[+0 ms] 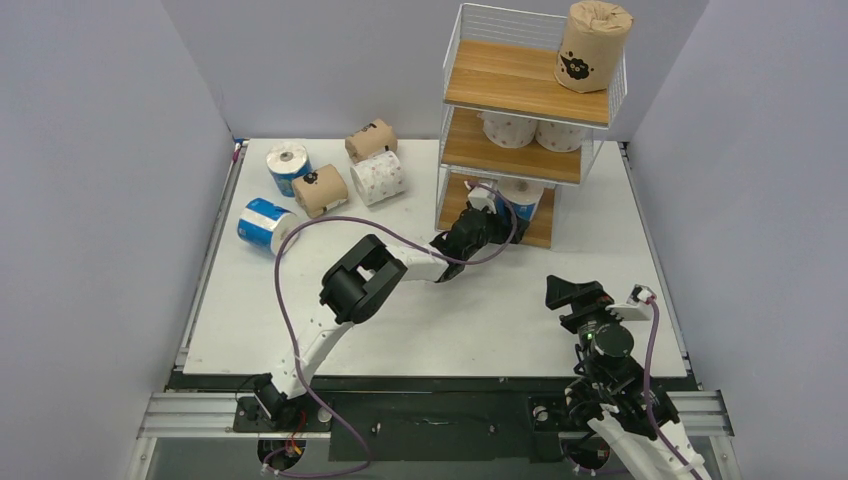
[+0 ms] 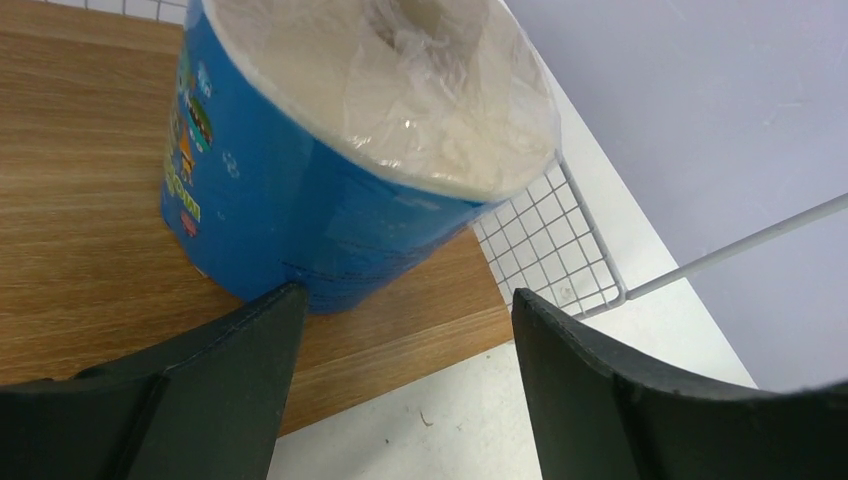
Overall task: Place and organize the paper towels onto the shelf
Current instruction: Adjust the paper towel on the shelf.
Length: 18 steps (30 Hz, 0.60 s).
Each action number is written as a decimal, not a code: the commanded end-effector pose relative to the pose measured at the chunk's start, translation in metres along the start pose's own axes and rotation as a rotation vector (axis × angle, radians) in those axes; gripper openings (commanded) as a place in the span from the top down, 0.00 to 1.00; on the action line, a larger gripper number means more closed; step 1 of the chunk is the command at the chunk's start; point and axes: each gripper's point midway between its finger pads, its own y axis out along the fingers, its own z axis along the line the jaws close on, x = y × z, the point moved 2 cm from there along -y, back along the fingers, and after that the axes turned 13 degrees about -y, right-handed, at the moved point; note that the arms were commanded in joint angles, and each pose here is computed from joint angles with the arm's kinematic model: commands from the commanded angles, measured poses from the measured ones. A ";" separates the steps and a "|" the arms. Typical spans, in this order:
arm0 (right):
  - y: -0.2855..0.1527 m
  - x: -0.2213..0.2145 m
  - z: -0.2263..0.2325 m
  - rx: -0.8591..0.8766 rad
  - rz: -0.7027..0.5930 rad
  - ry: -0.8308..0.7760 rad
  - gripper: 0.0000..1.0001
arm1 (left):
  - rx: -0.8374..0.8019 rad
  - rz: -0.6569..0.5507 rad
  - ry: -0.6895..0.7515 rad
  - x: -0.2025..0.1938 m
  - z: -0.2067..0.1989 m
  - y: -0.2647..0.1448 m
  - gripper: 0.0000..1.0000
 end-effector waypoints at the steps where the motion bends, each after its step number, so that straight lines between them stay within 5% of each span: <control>1: -0.006 0.018 0.006 0.010 -0.047 0.035 0.18 | -0.054 0.004 -0.027 0.002 -0.019 0.010 0.28; 18: -0.006 0.019 0.003 -0.002 -0.059 0.041 0.19 | -0.133 -0.116 -0.053 0.037 -0.038 -0.020 0.22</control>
